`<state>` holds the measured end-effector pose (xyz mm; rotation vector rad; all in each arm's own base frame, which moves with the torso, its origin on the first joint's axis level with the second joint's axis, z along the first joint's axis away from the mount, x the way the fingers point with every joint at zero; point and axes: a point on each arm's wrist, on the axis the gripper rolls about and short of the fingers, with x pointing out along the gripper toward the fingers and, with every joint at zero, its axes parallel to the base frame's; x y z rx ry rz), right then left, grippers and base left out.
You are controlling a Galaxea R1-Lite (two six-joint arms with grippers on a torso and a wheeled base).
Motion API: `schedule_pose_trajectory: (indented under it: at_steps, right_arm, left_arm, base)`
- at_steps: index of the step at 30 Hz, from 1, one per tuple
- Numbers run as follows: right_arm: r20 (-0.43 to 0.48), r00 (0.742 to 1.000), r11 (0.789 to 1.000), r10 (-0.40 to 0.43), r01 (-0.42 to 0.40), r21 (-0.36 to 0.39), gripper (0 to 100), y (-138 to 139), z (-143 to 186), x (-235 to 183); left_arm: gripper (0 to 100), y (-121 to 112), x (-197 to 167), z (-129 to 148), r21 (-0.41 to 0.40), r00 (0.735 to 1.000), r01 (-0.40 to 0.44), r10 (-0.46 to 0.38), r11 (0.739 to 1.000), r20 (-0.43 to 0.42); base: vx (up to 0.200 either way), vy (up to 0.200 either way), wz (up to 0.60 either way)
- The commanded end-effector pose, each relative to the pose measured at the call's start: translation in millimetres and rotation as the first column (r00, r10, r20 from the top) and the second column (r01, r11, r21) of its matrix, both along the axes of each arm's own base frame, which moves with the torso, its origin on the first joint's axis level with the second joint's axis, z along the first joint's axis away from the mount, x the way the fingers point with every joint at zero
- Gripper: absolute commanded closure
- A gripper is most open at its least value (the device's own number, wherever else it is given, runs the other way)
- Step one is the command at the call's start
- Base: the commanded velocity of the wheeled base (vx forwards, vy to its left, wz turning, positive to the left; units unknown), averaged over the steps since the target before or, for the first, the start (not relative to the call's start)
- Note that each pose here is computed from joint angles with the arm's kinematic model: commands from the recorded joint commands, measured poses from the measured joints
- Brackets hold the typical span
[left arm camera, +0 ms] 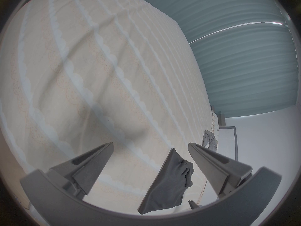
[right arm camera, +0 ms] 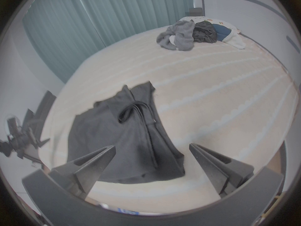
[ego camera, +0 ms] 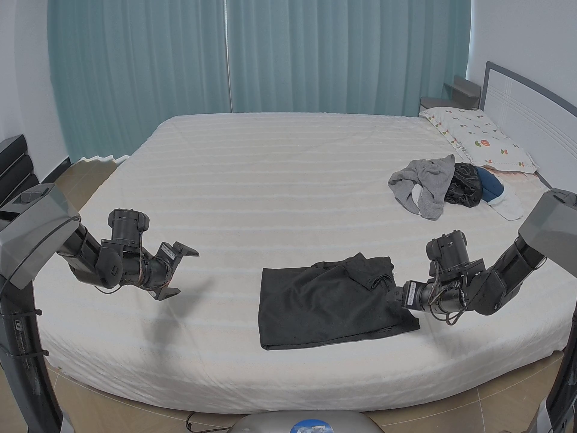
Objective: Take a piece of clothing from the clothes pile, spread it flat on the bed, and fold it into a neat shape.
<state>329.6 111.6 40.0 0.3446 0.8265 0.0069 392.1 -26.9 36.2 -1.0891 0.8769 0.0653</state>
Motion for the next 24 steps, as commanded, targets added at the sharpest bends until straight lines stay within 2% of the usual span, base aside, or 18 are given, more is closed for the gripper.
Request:
schedule_pose_trajectory:
  at_steps: [1, 4, 7, 13, 24]
  right_arm:
    - [0.068, 0.998, 0.989, 0.013, -0.023, 0.149, 0, 21.1, 24.9, 10.0]
    - [0.031, 0.999, 0.977, 0.032, -0.038, 0.209, 0, 36.8, 12.9, 17.4]
    - [0.017, 0.999, 0.974, 0.036, -0.039, 0.222, 0, 44.9, 4.0, 23.9]
    - [-0.022, 0.999, 0.961, 0.034, -0.027, 0.275, 0, 72.6, -18.9, 39.2]
    - [-0.041, 0.997, 0.957, 0.058, -0.043, 0.288, 0, 80.2, -31.6, 46.0]
  left_arm:
    - [0, -0.2, -0.5, -0.9, 0.002, 1.0, -0.001, 0.001, 1.0, -0.004]
    - [0, -0.2, -0.9, -1.3, 0.004, 1.0, 0.001, -0.001, 1.0, -0.006]
    - [0, -0.7, -0.8, -1.2, 0.005, 1.0, 0.001, -0.001, 1.0, -0.004]
    - [0, -0.7, -0.8, -1.2, 0.007, 1.0, -0.001, 0.001, 1.0, -0.004]
    - [0, -0.7, -0.7, -1.8, 0.007, 1.0, -0.001, 0.001, 1.0, -0.006]
  base:
    - [0.0, 0.0, 0.0]
    - [0.2, 0.0, 0.0]
    - [0.2, 0.0, 0.0]
    - [0.0, 0.0, 0.0]
    - [0.0, 0.0, 0.0]
